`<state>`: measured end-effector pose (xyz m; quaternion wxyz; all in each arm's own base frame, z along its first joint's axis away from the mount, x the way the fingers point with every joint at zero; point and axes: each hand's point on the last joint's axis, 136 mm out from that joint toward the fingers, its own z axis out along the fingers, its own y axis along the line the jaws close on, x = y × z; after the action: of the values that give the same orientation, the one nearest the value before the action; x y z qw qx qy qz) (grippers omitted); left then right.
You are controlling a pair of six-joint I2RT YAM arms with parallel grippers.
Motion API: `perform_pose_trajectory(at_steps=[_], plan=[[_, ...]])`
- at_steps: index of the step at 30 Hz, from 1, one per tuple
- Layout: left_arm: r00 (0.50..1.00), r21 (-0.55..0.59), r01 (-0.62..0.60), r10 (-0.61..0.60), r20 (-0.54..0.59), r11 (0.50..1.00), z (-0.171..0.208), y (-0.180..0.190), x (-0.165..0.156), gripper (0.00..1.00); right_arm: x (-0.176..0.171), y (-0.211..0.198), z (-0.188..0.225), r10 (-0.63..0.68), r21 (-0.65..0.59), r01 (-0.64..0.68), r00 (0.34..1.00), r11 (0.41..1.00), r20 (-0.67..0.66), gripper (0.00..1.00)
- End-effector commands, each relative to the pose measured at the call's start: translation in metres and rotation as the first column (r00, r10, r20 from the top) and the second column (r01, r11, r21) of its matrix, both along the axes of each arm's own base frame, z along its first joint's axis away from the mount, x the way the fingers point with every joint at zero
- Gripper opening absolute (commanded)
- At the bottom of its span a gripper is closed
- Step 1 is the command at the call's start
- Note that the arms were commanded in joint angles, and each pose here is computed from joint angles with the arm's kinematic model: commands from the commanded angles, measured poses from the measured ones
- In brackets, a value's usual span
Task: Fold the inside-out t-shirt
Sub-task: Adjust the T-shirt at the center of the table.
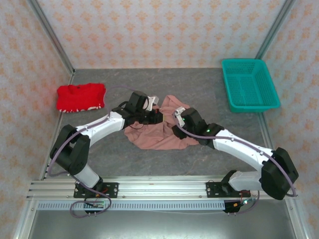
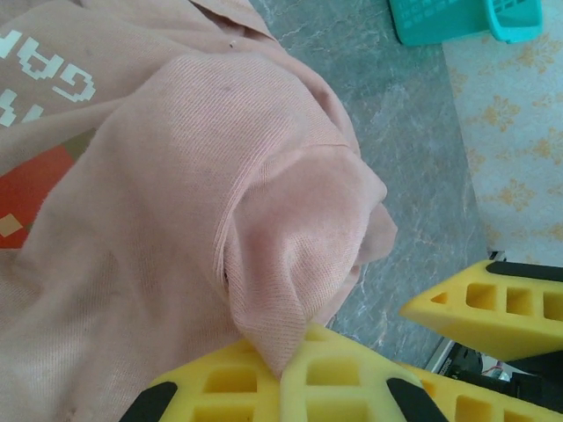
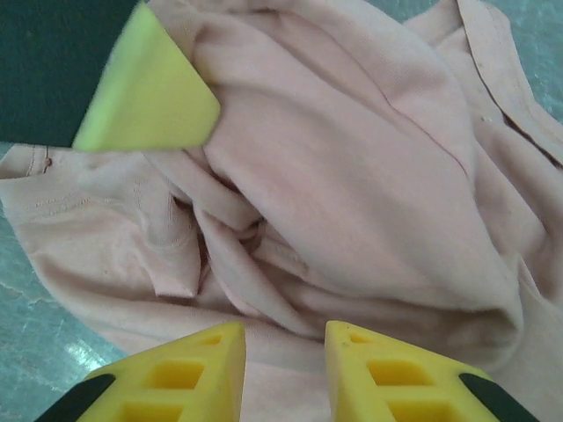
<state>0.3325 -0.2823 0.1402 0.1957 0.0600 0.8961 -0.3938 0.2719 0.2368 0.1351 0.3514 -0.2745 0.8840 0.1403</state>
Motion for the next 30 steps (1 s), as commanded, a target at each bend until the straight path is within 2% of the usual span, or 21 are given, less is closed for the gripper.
perform_pose_trajectory(at_steps=[1, 3, 8, 11, 14, 16, 20, 22, 26, 30], plan=[[1.0, -0.01, 0.021, -0.022, -0.007, 1.0, 0.003, -0.004, 0.001, 0.0, 0.02, 0.008, -0.007, 0.003, -0.037, -0.001, 0.999, 0.999, 0.048, 0.31], [1.0, -0.011, 0.021, -0.021, -0.007, 1.0, 0.004, -0.004, 0.001, 0.0, 0.031, 0.007, -0.015, -0.052, -0.043, 0.053, 0.998, 0.998, 0.031, 0.33], [1.0, -0.002, 0.024, -0.024, -0.003, 1.0, 0.003, -0.002, -0.001, 0.0, 0.05, 0.017, -0.03, -0.12, 0.003, 0.12, 0.993, 0.993, 0.016, 0.47], [1.0, 0.0, 0.028, -0.028, 0.0, 1.0, 0.002, -0.001, -0.002, 0.0, 0.07, 0.016, -0.034, -0.173, 0.002, 0.173, 0.984, 0.985, 0.036, 0.47], [1.0, 0.011, 0.031, -0.031, 0.001, 0.999, -0.001, 0.001, -0.004, 0.0, 0.085, 0.012, -0.029, -0.206, 0.049, 0.204, 0.978, 0.978, 0.035, 0.43], [1.0, 0.011, 0.03, -0.03, 0.002, 0.999, -0.002, 0.001, -0.004, 0.0, 0.09, 0.01, -0.028, -0.205, 0.084, 0.203, 0.979, 0.975, 0.018, 0.35], [1.0, 0.005, 0.014, -0.014, 0.025, 1.0, 0.002, 0.002, 0.0, 0.0, 0.089, 0.007, -0.029, -0.172, 0.155, 0.181, 0.983, 0.971, -0.071, 0.01], [0.999, 0.029, -0.012, 0.011, 0.038, 0.999, 0.002, 0.008, 0.004, 0.0, 0.078, 0.008, -0.013, -0.119, 0.269, 0.153, 0.983, 0.951, -0.138, 0.0], [0.994, 0.099, -0.084, 0.076, 0.081, 0.992, 0.0, 0.026, 0.017, 0.0, 0.037, 0.009, 0.042, 0.034, 0.521, 0.114, 0.963, 0.846, -0.266, 0.0], [0.991, 0.117, -0.082, 0.068, 0.114, 0.99, 0.004, 0.026, 0.022, 0.0, 0.005, 0.013, 0.074, 0.164, 0.647, 0.114, 0.921, 0.754, -0.354, 0.0]])
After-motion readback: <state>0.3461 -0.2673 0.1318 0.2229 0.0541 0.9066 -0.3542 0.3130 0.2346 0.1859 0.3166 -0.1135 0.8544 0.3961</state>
